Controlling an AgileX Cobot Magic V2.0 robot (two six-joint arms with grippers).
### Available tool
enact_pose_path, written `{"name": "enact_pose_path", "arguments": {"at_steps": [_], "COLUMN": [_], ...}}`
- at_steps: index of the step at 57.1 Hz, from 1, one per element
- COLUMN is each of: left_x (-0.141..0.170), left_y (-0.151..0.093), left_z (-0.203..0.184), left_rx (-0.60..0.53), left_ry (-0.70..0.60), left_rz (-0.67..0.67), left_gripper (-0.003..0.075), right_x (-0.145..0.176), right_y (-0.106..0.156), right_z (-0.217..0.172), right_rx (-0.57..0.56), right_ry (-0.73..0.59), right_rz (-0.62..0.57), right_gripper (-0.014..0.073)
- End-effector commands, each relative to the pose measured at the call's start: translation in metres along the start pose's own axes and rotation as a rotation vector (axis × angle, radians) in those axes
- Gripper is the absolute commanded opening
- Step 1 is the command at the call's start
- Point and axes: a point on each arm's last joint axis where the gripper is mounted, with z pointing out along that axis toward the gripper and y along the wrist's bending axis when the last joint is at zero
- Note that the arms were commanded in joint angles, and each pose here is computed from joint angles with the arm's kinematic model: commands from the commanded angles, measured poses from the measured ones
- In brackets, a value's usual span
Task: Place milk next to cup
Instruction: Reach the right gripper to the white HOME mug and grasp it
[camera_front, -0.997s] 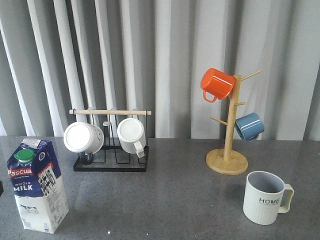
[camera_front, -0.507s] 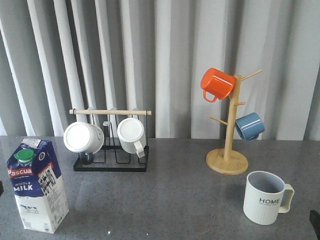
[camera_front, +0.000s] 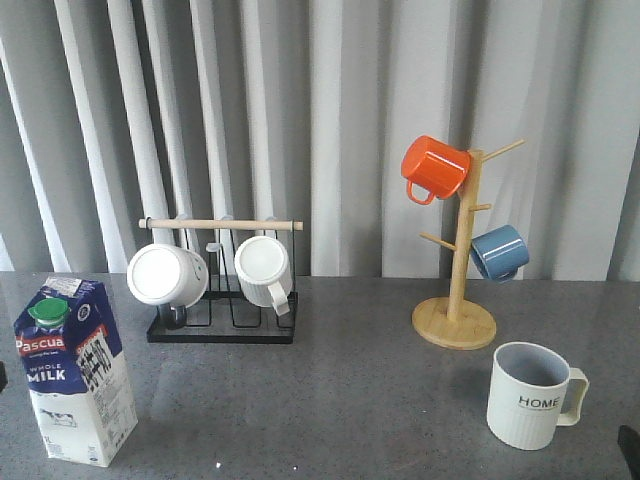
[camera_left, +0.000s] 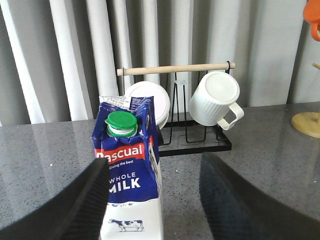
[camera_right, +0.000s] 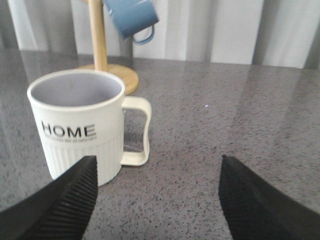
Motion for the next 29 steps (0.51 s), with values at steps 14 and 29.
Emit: {"name": "enact_pose_path", "arguments": {"at_steps": [14, 29], "left_x": [-0.019, -0.019], "left_y": [-0.001, -0.001], "left_z": [-0.001, -0.001], "left_rx": [0.008, 0.008], "left_ry": [-0.109, -0.109], "left_rz": [-0.016, -0.016], "left_gripper": [0.0405, 0.0405], "right_x": [0.002, -0.005], "right_y": [-0.004, -0.012], "right_z": [0.043, 0.07], "right_rx": [-0.071, -0.084], "right_ry": [-0.091, -0.106], "right_rz": [-0.103, -0.101], "right_gripper": [0.0493, 0.0493]}}
